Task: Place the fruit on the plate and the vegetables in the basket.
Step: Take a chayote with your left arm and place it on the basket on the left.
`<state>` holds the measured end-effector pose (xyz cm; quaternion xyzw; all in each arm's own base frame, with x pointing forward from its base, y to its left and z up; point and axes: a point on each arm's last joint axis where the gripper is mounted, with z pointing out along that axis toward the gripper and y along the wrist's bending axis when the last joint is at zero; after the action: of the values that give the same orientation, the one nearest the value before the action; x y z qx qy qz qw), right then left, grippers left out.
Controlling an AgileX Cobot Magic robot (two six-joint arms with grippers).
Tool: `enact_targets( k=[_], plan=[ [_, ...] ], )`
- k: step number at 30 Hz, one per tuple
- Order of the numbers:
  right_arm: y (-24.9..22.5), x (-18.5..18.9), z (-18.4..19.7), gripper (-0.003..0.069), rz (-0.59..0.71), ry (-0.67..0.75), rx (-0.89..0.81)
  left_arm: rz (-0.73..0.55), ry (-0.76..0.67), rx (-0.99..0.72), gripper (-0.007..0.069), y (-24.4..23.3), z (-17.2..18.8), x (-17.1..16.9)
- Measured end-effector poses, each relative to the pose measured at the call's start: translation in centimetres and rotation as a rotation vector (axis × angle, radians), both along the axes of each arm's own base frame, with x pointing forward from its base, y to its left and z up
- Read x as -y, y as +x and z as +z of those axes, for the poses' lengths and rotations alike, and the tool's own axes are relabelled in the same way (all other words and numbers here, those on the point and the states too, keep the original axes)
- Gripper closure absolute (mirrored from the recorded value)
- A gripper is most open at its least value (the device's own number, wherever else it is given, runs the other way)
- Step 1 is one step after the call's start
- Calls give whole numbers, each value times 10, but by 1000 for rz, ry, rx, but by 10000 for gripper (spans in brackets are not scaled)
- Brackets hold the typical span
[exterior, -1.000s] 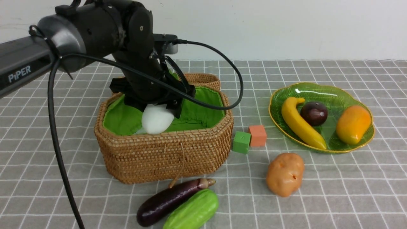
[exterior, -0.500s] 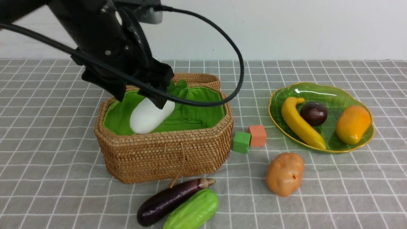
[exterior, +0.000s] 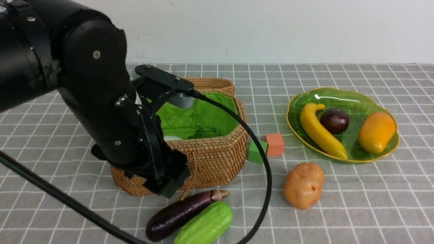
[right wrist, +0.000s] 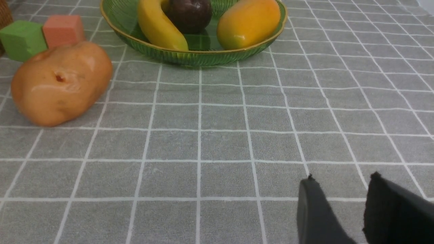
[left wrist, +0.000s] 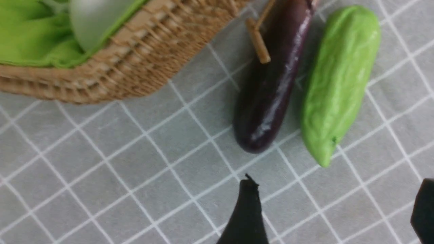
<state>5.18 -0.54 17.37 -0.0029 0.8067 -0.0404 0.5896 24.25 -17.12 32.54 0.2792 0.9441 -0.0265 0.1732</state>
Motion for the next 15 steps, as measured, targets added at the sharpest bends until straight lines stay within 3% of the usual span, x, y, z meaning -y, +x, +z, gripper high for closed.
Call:
enact_targets(
  k=[7, 15],
  plan=[
    [0, 0, 0, 421, 0, 0, 0, -169, 36, 19, 37, -17, -9, 33],
    [0, 0, 0, 421, 2, 0, 0, -209, 117, -99, 39, -3, -84, 77]
  ],
)
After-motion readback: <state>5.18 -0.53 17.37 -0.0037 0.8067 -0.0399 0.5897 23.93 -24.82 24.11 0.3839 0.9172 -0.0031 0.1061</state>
